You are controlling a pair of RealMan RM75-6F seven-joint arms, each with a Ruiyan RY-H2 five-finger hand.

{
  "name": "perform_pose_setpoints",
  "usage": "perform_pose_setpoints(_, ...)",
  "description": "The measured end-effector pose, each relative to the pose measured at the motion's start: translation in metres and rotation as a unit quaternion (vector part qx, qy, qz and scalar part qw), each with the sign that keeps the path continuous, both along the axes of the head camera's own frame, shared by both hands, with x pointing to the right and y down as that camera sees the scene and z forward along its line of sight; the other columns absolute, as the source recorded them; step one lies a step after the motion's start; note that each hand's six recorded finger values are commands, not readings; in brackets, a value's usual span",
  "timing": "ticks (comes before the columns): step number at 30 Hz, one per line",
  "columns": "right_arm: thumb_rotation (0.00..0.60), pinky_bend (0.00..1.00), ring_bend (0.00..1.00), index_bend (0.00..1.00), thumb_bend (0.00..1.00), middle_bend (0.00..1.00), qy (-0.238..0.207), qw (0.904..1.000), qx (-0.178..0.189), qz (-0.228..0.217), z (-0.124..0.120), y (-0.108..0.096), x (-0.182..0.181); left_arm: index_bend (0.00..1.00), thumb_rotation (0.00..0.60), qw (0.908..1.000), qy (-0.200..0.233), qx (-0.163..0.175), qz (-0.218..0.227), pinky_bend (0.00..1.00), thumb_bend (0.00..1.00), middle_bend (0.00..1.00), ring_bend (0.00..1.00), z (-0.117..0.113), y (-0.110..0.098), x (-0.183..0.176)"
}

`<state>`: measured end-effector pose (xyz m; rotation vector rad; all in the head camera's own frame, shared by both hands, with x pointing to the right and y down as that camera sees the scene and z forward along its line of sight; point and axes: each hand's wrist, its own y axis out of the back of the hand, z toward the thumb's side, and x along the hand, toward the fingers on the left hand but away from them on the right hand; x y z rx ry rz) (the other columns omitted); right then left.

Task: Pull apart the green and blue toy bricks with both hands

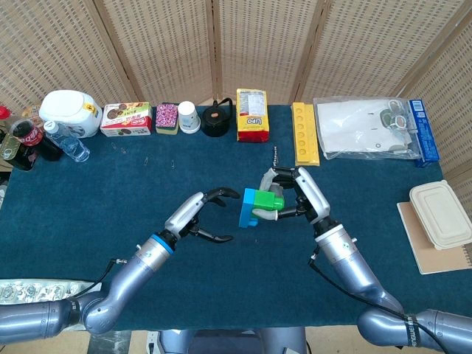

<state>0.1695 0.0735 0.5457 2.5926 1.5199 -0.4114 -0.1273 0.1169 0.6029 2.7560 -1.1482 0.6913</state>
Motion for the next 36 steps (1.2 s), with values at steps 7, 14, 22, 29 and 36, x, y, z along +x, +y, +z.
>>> perform_pose_setpoints(7, 0.6, 0.77, 0.76, 0.74, 0.08, 0.7, 0.0, 1.0, 0.002, 0.001, 0.002, 0.002, 0.002, 0.29, 0.56, 0.9988, 0.034, -0.036, 0.004, 0.3, 0.14, 0.28, 0.22, 0.005, -0.001, 0.008)
perform_pose_setpoints(14, 0.6, 0.77, 0.76, 0.74, 0.08, 0.7, -0.005, 1.0, 0.001, -0.002, 0.001, 0.004, 0.003, 0.29, 0.563, 0.9969, 0.057, -0.055, -0.005, 0.3, 0.16, 0.28, 0.22, 0.012, -0.004, 0.018)
perform_pose_setpoints(22, 0.6, 0.77, 0.76, 0.74, 0.08, 0.7, -0.014, 0.9999, 0.009, 0.005, -0.003, 0.005, 0.005, 0.29, 0.532, 0.9955, 0.072, -0.061, 0.003, 0.29, 0.16, 0.28, 0.22, 0.013, -0.003, 0.023)
perform_pose_setpoints(29, 0.6, 0.77, 0.76, 0.74, 0.08, 0.7, -0.012, 0.9999, 0.012, 0.002, 0.0, 0.007, 0.001, 0.29, 0.532, 0.9935, 0.093, -0.065, 0.003, 0.29, 0.17, 0.28, 0.22, 0.011, -0.001, 0.023)
perform_pose_setpoints(36, 0.6, 0.77, 0.76, 0.74, 0.08, 0.7, -0.01, 0.9998, 0.018, -0.001, 0.001, 0.009, -0.001, 0.36, 0.541, 0.9941, 0.097, -0.048, 0.003, 0.29, 0.29, 0.28, 0.22, 0.013, 0.0, 0.026)
